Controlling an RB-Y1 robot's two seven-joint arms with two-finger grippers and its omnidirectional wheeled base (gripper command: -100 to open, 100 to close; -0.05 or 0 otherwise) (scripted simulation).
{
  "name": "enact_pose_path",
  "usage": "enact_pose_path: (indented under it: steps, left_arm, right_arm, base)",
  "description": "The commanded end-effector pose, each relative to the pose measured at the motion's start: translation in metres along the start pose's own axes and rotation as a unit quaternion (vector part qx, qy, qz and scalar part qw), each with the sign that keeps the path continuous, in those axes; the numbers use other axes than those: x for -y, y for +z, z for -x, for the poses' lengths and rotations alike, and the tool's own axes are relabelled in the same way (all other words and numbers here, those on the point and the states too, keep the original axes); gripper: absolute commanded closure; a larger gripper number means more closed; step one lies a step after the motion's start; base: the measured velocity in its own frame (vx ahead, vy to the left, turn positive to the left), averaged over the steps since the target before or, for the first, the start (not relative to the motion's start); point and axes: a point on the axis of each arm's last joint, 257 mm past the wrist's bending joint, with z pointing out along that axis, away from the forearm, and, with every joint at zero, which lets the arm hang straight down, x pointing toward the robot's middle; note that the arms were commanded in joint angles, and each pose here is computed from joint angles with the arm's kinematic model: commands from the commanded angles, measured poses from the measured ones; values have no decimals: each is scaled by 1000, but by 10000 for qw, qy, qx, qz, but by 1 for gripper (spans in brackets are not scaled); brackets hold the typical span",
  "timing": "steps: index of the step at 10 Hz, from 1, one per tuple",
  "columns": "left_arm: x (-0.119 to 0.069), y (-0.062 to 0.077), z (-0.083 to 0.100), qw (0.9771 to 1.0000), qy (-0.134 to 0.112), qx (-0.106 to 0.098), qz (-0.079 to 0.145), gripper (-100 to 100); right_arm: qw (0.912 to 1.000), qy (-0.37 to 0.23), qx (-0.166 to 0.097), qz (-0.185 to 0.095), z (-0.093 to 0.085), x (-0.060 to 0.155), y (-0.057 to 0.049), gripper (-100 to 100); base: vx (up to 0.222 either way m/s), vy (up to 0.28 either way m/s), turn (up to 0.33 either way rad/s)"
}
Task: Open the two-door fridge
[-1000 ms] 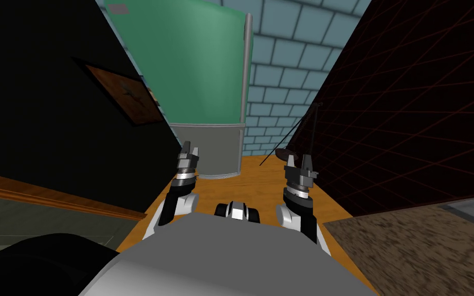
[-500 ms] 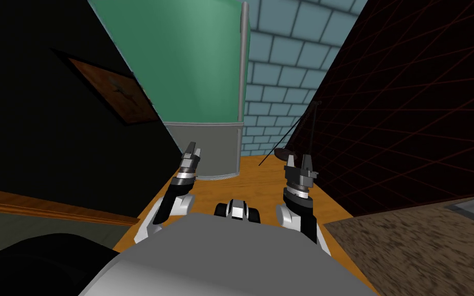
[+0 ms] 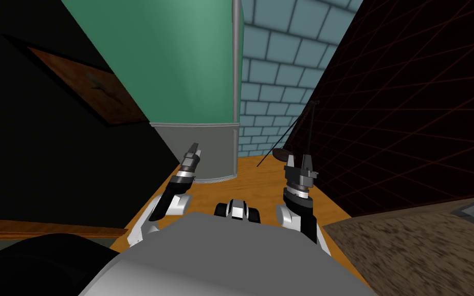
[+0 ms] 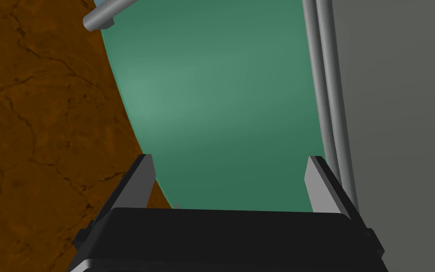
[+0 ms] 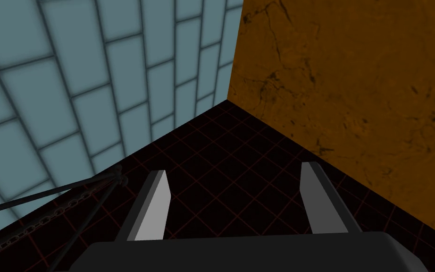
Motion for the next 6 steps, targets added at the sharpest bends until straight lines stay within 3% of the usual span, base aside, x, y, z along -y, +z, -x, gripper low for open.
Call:
enact_pose_path:
  steps: [1,6]
  left_arm:
    - [-13,2,2,9995,104,-71,286,-100]
    - [-31,2,8,9966,301,-176,747,-100]
  right_arm:
    - [10000,0,0,0,0,0,0,0]
    - [10000,0,0,0,0,0,0,0]
  base:
    - [106,-63,-62]
    - [113,-48,-49]
